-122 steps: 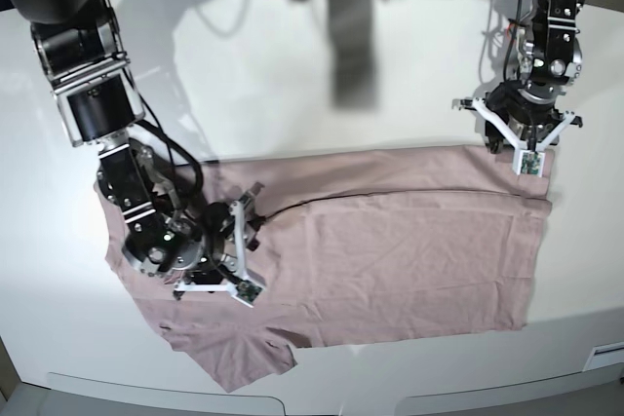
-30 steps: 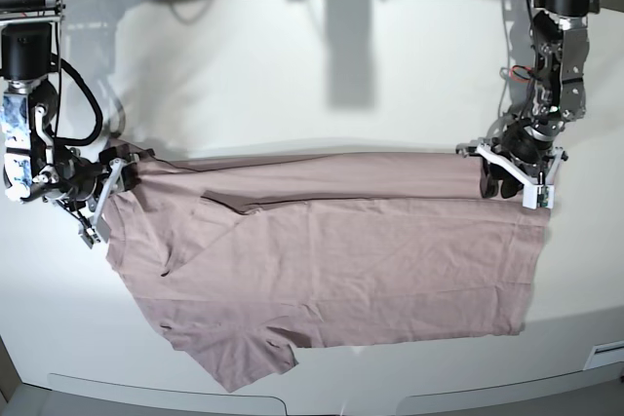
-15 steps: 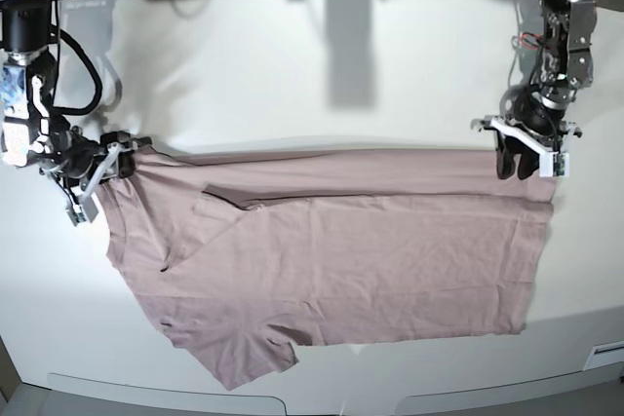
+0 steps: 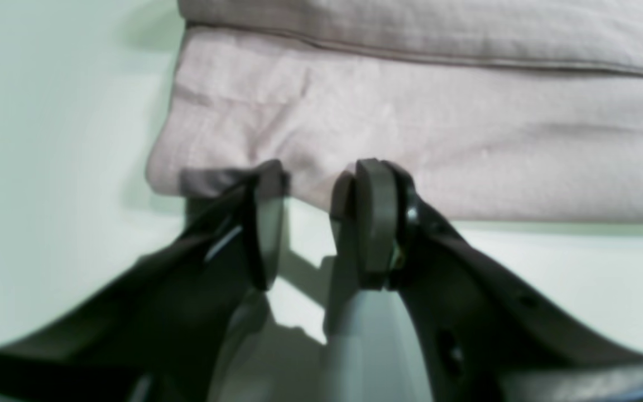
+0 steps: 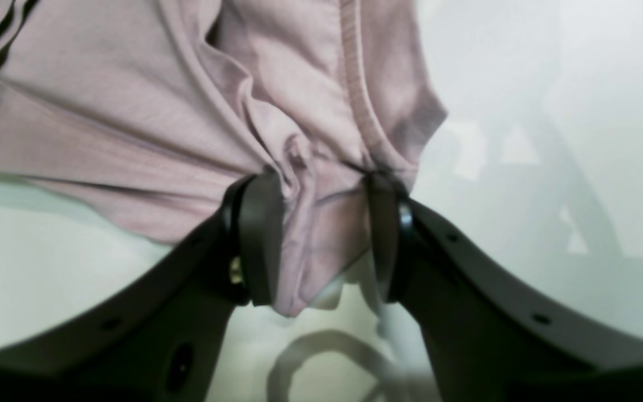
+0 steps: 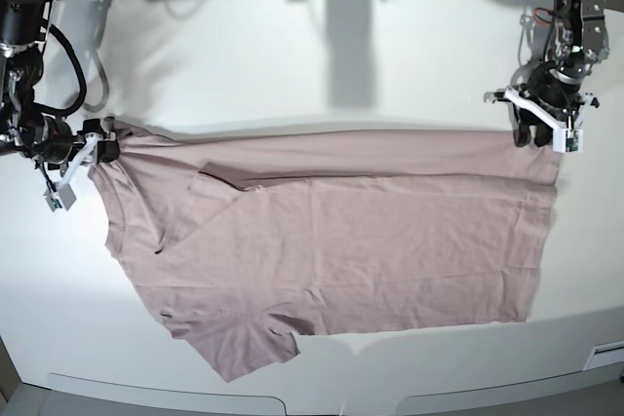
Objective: Fold the T-shirt properly
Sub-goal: 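Pull the folded edge back toward the robot with both grippers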
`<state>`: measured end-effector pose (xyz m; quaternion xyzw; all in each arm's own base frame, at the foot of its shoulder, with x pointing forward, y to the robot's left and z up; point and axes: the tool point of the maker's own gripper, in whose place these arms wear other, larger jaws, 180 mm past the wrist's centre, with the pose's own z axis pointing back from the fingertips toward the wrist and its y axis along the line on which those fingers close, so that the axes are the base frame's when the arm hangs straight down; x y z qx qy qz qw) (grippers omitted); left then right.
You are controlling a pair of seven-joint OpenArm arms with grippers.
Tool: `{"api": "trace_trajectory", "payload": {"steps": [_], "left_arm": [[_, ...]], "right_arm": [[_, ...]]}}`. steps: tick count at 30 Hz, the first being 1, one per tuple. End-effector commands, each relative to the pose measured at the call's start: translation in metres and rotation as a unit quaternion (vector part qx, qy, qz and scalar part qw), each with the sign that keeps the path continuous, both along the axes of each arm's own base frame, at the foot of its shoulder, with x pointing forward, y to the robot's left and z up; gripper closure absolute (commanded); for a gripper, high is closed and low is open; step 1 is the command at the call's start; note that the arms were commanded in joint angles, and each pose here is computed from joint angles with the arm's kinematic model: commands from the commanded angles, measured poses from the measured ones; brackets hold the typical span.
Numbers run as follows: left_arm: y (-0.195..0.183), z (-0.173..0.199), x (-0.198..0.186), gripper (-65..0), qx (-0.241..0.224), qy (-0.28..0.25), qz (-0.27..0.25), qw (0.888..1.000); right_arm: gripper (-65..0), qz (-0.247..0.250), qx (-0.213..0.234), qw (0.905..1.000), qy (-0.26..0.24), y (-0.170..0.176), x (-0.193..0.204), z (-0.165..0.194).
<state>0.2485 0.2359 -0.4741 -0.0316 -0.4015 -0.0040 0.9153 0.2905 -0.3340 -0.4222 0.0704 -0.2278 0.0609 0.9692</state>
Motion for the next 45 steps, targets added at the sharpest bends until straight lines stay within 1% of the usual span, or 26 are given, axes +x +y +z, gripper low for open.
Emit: {"api": "trace_trajectory", "payload": {"steps": [1,4,8,11,14,17,20,22,29,34,39,42,45], "left_arm": [[0.006,-0.059,-0.093,-21.5,0.032,0.208,-0.011,0.978],[0.006,-0.063,-0.107,-21.5,0.032,0.221,-0.011,0.975],[0.006,-0.064,-0.115,-21.5,0.033,0.226,-0.011,0.973],[0.002,-0.057,-0.113,-21.5,0.034,0.215,-0.018,0.976],[-0.005,-0.042,-0.108,-21.5,0.037,0.193,-0.029,0.980],[-0.006,-0.024,-0.104,-21.5,0.051,0.168,-0.021,0.984],[-0.009,-0.007,-0.101,-21.5,0.069,0.141,-0.032,0.987],[-0.012,-0.001,-0.100,-21.5,0.074,0.131,-0.038,0.988],[-0.020,-0.001,-0.100,-21.5,0.064,0.128,-0.035,0.989],[-0.020,-0.001,-0.101,-21.5,0.064,0.129,-0.035,0.989],[-0.020,-0.002,-0.104,-21.5,0.065,0.134,-0.035,0.988],[-0.017,-0.003,-0.109,-21.5,0.080,0.136,-0.042,0.987],[-0.016,0.002,-0.098,-21.5,0.090,0.111,-0.047,0.989]], "right_arm": [[-25.6,-0.005,-0.014,0.9999,-0.007,-0.013,0.004,0.011],[-25.6,-0.007,0.001,1.0000,0.003,-0.008,-0.004,0.006],[-25.6,-0.007,0.001,0.9997,0.024,-0.008,-0.023,-0.006],[-25.6,-0.005,0.001,0.9994,0.035,-0.007,-0.034,-0.012],[-25.6,0.000,-0.001,0.9994,0.034,-0.005,-0.036,-0.012],[-25.6,0.007,0.005,0.9998,0.020,0.001,-0.032,-0.005],[-25.6,0.014,0.016,0.9998,0.007,0.010,-0.029,0.000],[-25.6,0.018,0.020,0.9996,0.001,0.013,-0.030,0.001],[-25.6,0.018,0.022,0.9995,-0.012,0.018,-0.047,-0.001],[-25.6,-0.016,0.038,0.9976,-0.055,0.022,-0.041,0.012],[-25.6,-0.034,0.045,0.9969,-0.056,0.023,-0.048,0.014],[-25.6,-0.032,0.041,0.9977,-0.043,0.023,-0.063,0.008],[-25.6,-0.027,0.040,0.9962,-0.073,0.026,-0.057,0.018]]}}
